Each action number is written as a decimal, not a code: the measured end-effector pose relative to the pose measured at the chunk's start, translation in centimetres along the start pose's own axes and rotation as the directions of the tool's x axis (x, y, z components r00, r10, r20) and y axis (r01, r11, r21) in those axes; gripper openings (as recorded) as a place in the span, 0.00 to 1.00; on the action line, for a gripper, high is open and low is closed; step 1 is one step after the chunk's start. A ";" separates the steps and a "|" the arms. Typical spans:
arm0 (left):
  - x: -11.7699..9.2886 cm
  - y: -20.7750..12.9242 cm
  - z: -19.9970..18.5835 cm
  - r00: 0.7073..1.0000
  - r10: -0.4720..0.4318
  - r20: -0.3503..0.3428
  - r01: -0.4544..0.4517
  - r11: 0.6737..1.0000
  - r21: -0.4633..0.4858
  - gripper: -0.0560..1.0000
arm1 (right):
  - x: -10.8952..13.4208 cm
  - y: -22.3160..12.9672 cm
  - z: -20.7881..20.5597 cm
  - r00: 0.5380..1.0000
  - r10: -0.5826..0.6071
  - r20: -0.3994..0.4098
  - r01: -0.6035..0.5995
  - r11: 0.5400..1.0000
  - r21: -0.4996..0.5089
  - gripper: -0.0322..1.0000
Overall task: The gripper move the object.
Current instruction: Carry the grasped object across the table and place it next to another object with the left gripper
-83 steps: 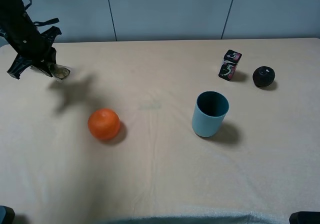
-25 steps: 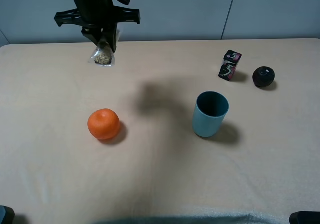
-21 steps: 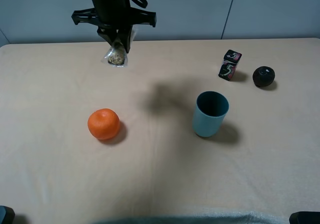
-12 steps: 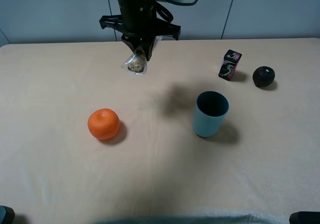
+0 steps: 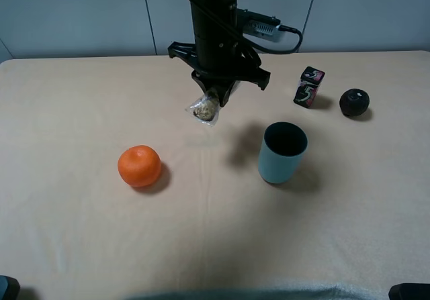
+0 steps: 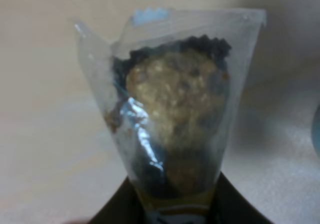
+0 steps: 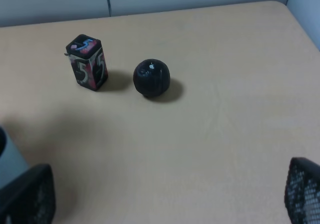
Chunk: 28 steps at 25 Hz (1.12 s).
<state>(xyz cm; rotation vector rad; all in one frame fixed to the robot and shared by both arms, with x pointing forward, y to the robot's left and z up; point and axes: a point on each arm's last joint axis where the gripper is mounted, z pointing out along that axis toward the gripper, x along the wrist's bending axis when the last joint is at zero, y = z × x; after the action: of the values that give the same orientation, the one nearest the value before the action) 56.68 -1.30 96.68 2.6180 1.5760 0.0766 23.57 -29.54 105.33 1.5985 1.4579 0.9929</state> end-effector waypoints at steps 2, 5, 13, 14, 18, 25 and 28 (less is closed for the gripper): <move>-0.5 -0.1 0.4 1.000 0.018 0.001 -0.018 1.000 0.001 0.26 | 0.0 0.0 0.0 1.000 0.000 0.000 0.000 1.000 0.000 0.70; -1.3 -0.2 1.0 0.999 0.046 0.000 -0.046 0.999 0.009 0.26 | 0.0 0.0 0.0 1.000 0.000 0.000 0.000 1.000 0.000 0.70; -2.9 -0.4 3.0 0.995 0.100 0.017 -0.101 0.995 0.028 0.26 | 0.0 0.0 0.0 1.000 0.000 0.000 0.000 1.000 -0.001 0.70; -3.1 -0.4 3.1 0.994 0.107 0.025 -0.108 0.994 0.027 0.26 | 0.0 0.0 0.0 1.000 0.000 0.000 0.000 1.000 -0.001 0.70; -3.3 -0.4 3.6 0.991 0.126 0.044 -0.127 0.992 0.027 0.26 | 0.0 0.0 0.0 1.000 0.000 0.000 0.000 1.000 -0.001 0.70; -3.3 -0.4 4.8 0.991 0.126 0.043 -0.128 0.991 0.045 0.26 | 0.0 0.0 0.0 1.000 0.000 0.000 0.000 1.000 -0.001 0.70; -3.4 -0.2 4.8 0.991 0.128 0.047 -0.129 0.991 0.027 0.26 | 0.0 0.0 0.0 1.000 0.000 0.000 0.000 1.000 -0.001 0.70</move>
<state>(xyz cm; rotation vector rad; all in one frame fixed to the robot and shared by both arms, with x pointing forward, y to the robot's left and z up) 55.30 -4.42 91.90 2.7216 1.4039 0.0029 23.57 -29.54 105.34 1.5976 1.4571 0.9937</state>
